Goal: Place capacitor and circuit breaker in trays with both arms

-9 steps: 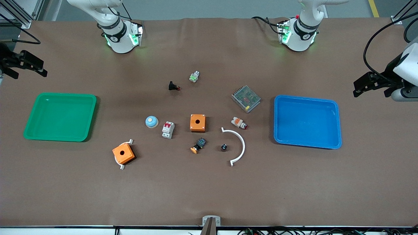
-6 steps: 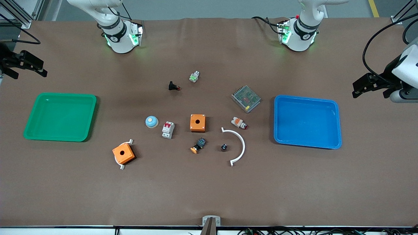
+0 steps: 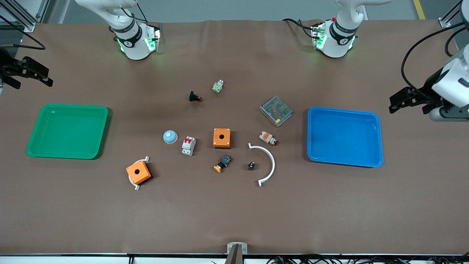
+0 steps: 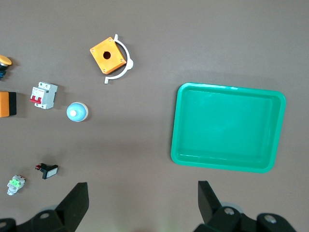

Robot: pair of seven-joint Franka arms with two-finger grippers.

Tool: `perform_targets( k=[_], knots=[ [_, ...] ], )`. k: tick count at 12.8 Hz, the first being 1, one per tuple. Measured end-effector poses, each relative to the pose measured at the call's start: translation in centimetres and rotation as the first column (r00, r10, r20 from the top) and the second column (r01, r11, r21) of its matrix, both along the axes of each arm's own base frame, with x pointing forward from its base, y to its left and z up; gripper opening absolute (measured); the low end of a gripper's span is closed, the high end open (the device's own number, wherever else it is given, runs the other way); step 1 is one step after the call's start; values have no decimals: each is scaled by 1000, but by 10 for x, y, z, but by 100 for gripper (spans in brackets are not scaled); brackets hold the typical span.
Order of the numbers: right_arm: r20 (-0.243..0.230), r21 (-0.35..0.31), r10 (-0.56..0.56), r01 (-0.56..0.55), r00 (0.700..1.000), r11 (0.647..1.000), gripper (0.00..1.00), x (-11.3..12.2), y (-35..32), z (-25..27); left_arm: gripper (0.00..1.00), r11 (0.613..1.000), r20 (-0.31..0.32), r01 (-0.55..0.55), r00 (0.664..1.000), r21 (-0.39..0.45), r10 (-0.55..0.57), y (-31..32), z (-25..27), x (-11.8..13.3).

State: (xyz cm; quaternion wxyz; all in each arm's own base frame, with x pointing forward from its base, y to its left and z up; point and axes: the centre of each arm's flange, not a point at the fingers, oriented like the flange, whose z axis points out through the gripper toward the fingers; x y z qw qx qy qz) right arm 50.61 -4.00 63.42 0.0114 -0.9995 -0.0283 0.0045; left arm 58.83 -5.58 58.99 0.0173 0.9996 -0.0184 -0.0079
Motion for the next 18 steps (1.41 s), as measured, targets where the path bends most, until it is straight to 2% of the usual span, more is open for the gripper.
perform_targets(
  k=[4, 7, 10, 14, 18],
  knots=[
    [-7, -1, 67, -67, 998, 998, 100, 13, 32, -22, 100, 999, -107, -14, 994, -51, 8, -46, -67, 22],
    [-18, -3, 115, -115, 993, 993, 100, 38, 65, -82, 100, 998, -118, -36, 993, -58, 29, -107, -112, 36],
    [-38, -13, 59, -59, 998, 998, 100, 61, 130, -142, 100, 995, -74, -64, 995, -70, 59, -178, -155, 48],
    [-31, -27, -30, 29, 999, 999, 100, 69, 223, -203, 100, 991, 8, -76, 997, -114, 77, -245, -210, 56],
    [-30, -43, -128, 127, 991, 991, 97, 81, 289, -278, 100, 974, 98, -128, 984, -187, 148, -308, -284, 55]
  ],
)
